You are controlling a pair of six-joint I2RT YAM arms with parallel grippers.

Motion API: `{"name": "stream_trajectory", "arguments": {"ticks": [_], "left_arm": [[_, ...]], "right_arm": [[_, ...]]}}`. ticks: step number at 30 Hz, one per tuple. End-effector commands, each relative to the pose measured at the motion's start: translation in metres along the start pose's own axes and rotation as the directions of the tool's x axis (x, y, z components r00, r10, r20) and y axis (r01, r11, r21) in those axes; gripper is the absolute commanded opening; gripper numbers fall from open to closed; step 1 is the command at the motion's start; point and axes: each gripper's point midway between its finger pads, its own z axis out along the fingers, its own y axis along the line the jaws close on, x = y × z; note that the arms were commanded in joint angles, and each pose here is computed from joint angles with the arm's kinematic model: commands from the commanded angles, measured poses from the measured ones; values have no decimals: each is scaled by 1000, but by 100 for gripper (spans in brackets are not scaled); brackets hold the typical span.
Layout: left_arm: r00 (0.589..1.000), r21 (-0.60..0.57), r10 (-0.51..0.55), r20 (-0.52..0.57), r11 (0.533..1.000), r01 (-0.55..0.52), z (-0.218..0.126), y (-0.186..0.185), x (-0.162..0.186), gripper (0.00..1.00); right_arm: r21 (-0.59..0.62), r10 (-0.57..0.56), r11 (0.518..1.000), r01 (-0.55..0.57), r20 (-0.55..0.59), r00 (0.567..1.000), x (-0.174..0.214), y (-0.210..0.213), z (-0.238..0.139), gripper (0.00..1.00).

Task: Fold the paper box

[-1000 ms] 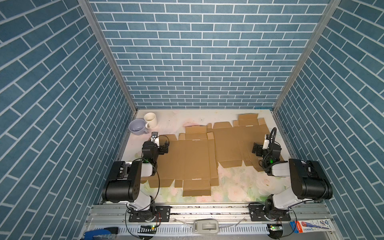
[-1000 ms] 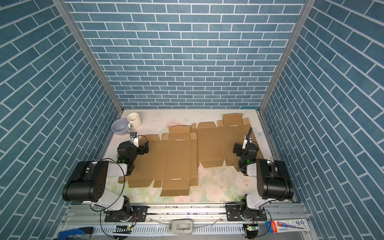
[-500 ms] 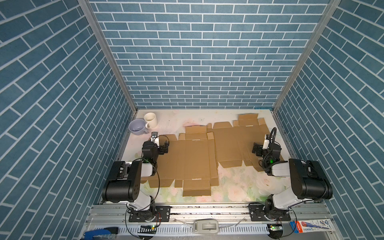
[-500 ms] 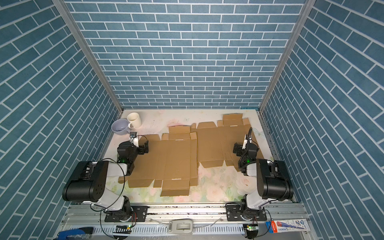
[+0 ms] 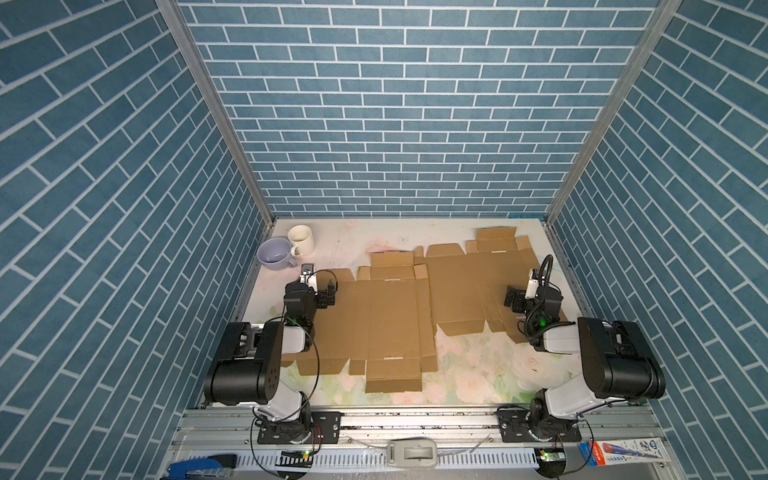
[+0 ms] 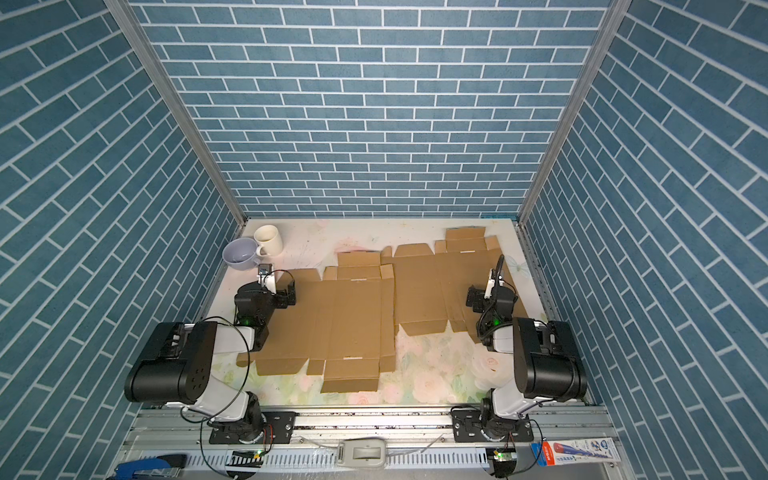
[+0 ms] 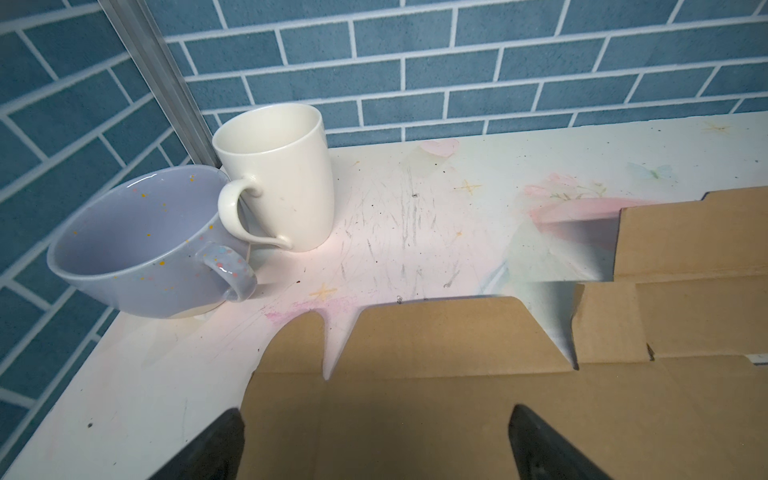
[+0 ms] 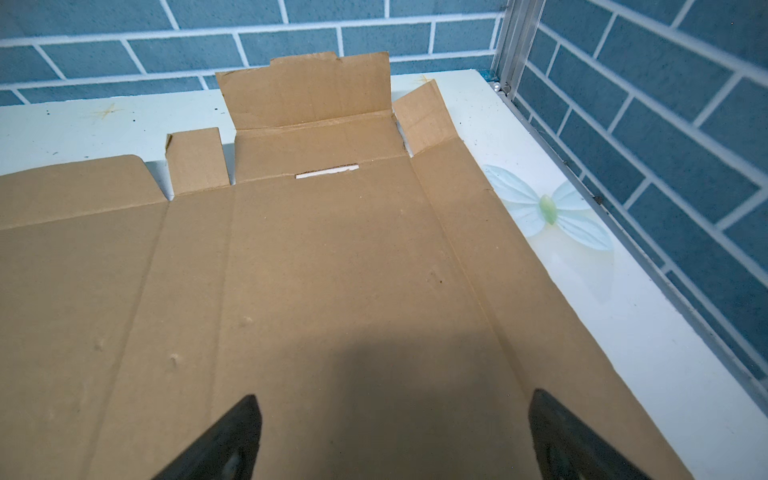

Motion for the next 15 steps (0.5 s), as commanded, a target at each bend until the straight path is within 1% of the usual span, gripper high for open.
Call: {"name": "stream_trajectory", "arguments": {"ticks": [1,5,7,8,10,12,13,15], "left_arm": [[1000,-4,-3,13,1000,3,-1,0,-4,100],[1000,-25,-8,13,1000,9,-1,3,-6,100],[999,-88,15,29,996,-12,-9,7,-18,100],[999,-114,33,21,993,-30,-14,7,-24,100],[997,-154,70,21,986,-66,-25,4,-38,100],[998,-203,57,4,978,-54,-36,4,-46,99],[999,-204,48,7,978,-46,-43,1,-50,100],[1000,-190,21,6,982,-19,-53,-5,-59,100]], "right_arm": [[-5,-28,1000,28,58,998,-24,2,4,99],[-8,-14,1000,15,56,998,-25,-1,4,99],[5,-21,1000,21,69,997,-33,-1,-3,99],[22,-25,999,23,72,997,-41,-2,-9,99],[75,-10,997,7,45,999,-53,-9,-19,99],[134,49,990,-51,20,999,-63,-17,-28,99],[168,92,982,-92,8,996,-70,-21,-33,99],[229,164,963,-145,-66,984,-75,-27,-46,99]]}}
